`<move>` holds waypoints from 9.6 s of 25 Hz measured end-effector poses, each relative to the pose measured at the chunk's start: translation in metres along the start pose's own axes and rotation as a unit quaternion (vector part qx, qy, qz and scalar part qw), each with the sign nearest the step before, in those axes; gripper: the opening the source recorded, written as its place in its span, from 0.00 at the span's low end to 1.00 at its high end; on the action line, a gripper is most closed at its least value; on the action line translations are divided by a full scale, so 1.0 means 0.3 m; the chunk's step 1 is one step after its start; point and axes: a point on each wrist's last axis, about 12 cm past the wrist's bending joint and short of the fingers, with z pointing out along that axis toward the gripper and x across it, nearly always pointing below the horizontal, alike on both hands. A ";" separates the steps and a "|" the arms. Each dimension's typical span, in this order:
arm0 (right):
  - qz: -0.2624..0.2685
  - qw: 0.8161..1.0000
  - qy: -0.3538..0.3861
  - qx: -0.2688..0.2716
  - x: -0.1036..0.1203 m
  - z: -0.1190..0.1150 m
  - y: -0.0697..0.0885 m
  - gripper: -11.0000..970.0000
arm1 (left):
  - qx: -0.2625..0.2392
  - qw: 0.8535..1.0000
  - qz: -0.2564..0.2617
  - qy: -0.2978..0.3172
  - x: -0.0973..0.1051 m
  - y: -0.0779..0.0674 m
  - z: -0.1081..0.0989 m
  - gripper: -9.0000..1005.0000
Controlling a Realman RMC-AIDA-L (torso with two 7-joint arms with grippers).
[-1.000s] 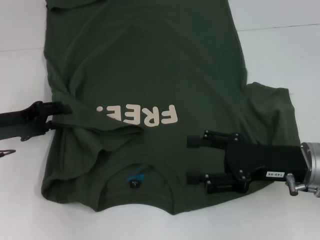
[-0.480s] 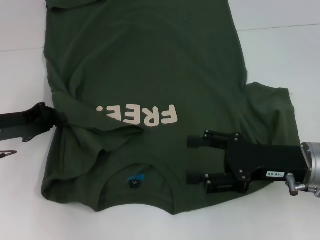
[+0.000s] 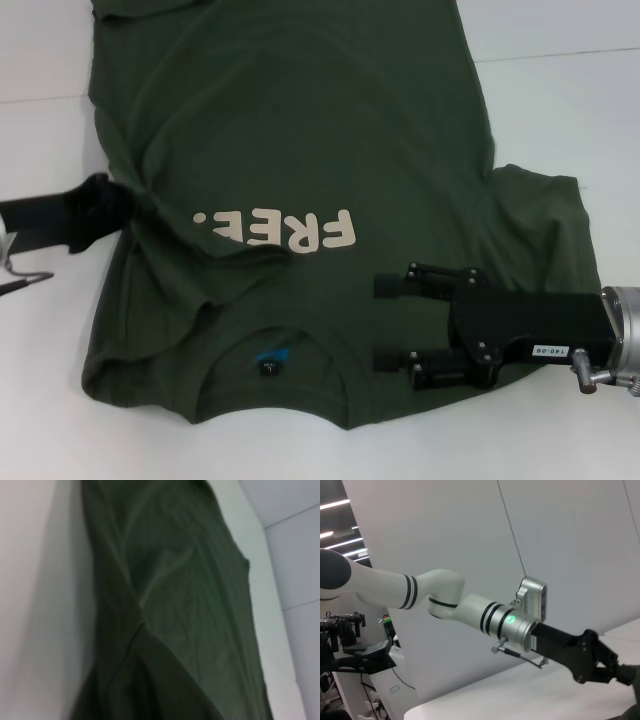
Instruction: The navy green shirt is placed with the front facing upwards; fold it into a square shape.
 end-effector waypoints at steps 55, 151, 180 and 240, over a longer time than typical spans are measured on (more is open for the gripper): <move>0.118 0.992 0.017 0.042 -0.076 -0.092 -0.055 0.92 | 0.193 0.940 0.282 0.008 0.280 0.049 -0.214 0.85; 0.574 0.728 0.154 0.340 -0.090 -0.510 -0.168 0.77 | 0.224 0.869 0.416 -0.144 0.394 0.114 -0.315 0.84; 0.568 0.732 0.163 0.339 -0.095 -0.466 -0.200 0.77 | 0.223 0.870 0.415 -0.146 0.396 0.117 -0.318 0.84; 0.562 0.740 0.138 0.343 -0.099 -0.458 -0.215 0.76 | 0.227 0.869 0.415 -0.145 0.395 0.113 -0.317 0.84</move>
